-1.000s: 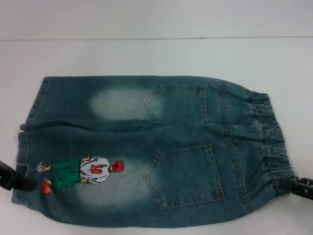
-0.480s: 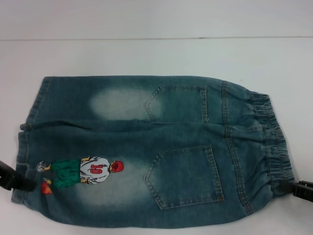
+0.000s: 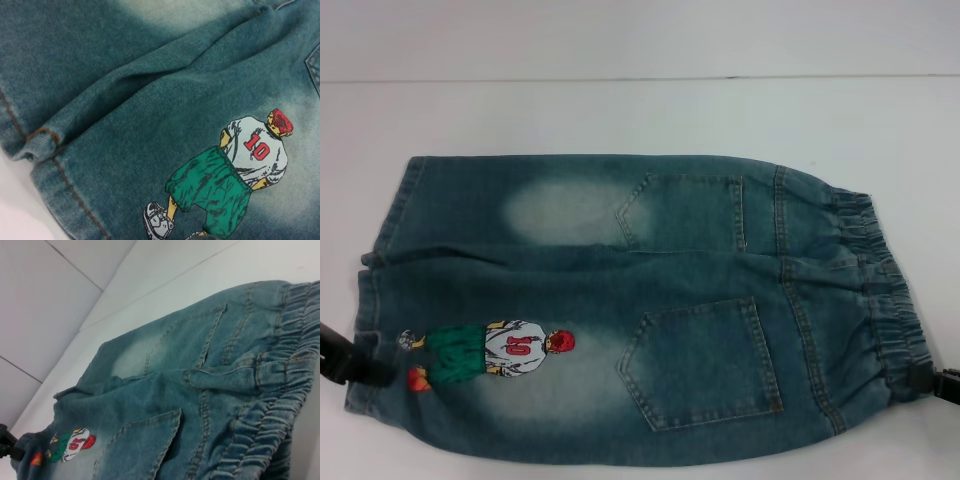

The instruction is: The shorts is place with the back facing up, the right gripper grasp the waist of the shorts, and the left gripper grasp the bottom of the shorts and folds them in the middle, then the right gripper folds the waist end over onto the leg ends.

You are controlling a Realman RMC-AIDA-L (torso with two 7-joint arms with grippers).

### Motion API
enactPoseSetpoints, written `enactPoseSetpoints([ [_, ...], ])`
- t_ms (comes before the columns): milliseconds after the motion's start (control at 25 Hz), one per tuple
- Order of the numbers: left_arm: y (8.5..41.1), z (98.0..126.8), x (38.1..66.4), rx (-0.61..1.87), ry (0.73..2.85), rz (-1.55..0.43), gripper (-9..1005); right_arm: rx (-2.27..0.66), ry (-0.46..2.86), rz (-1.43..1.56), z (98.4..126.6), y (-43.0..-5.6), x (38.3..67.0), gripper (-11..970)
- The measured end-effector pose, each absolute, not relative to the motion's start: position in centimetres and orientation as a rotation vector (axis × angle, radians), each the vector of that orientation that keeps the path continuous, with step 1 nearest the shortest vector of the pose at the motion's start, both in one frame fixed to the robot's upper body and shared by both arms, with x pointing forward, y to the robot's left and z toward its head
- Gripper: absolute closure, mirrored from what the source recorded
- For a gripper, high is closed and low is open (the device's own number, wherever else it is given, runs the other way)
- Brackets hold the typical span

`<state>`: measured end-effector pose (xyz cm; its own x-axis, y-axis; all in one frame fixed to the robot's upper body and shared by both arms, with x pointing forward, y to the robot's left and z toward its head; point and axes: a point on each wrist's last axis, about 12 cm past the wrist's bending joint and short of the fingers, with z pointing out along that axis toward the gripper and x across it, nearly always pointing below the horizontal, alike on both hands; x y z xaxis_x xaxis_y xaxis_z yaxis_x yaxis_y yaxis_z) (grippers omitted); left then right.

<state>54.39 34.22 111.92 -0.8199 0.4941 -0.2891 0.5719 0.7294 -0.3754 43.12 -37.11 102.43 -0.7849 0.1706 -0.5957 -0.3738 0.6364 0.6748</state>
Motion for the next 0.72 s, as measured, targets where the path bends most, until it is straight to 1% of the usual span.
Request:
enactPoseSetpoints([
  [160,34.2,111.9,54.4,0.855,2.758,-0.687,951,-0.156,2.220,1.107,102.5,-37.2,43.2,915],
  [520,34.5,111.8,54.2,0.828,2.755,-0.697,951,-0.196,2.208,1.114,102.8,-36.7,44.1,915],
  [720,35.6,111.7,53.6,0.748,2.737,-0.713,950,-0.230,2.197,1.120,103.1,-36.3,44.7,914],
])
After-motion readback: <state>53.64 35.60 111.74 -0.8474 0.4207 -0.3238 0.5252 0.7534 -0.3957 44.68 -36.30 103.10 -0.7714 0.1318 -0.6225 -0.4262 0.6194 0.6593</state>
